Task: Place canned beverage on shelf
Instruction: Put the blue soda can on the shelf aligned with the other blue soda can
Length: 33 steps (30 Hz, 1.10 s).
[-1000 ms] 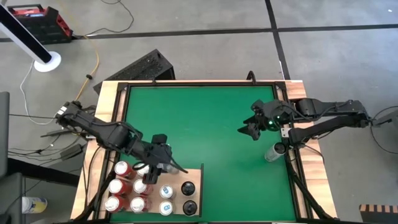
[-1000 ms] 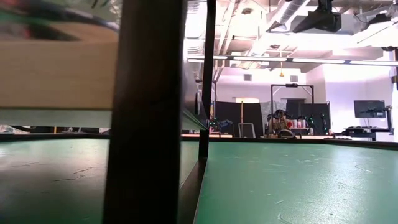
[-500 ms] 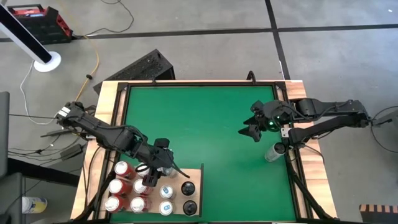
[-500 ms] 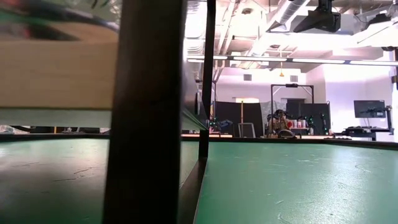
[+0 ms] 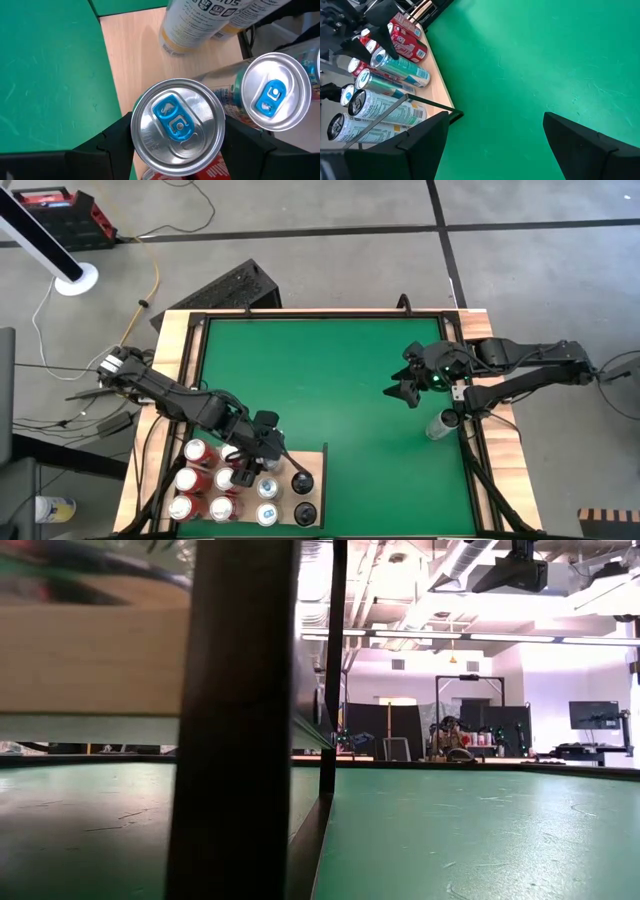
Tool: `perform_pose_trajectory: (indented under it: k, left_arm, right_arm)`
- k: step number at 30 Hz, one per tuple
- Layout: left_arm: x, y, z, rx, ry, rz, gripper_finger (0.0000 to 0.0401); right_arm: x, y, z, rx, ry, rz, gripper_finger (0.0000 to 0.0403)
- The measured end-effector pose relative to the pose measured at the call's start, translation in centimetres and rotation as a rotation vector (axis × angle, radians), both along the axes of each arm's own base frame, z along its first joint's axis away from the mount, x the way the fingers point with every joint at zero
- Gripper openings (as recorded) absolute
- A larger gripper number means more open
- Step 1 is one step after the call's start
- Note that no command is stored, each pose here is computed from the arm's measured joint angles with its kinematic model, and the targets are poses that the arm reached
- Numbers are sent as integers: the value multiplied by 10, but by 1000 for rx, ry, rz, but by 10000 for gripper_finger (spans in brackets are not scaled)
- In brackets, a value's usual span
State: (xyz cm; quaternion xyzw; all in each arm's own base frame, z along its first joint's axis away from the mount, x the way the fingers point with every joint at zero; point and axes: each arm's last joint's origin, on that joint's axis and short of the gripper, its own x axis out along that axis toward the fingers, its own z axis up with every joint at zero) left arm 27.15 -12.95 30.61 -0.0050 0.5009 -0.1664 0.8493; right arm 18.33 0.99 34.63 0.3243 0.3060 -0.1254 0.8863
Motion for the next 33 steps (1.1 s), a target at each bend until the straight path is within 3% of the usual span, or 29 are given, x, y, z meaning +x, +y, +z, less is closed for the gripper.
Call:
perform_pose_trajectory:
  k: [33]
  left_arm:
    - [8,-2,-9,11,22,-31,221]
  right_arm:
    - [0,0,0,-4,1,0,348]
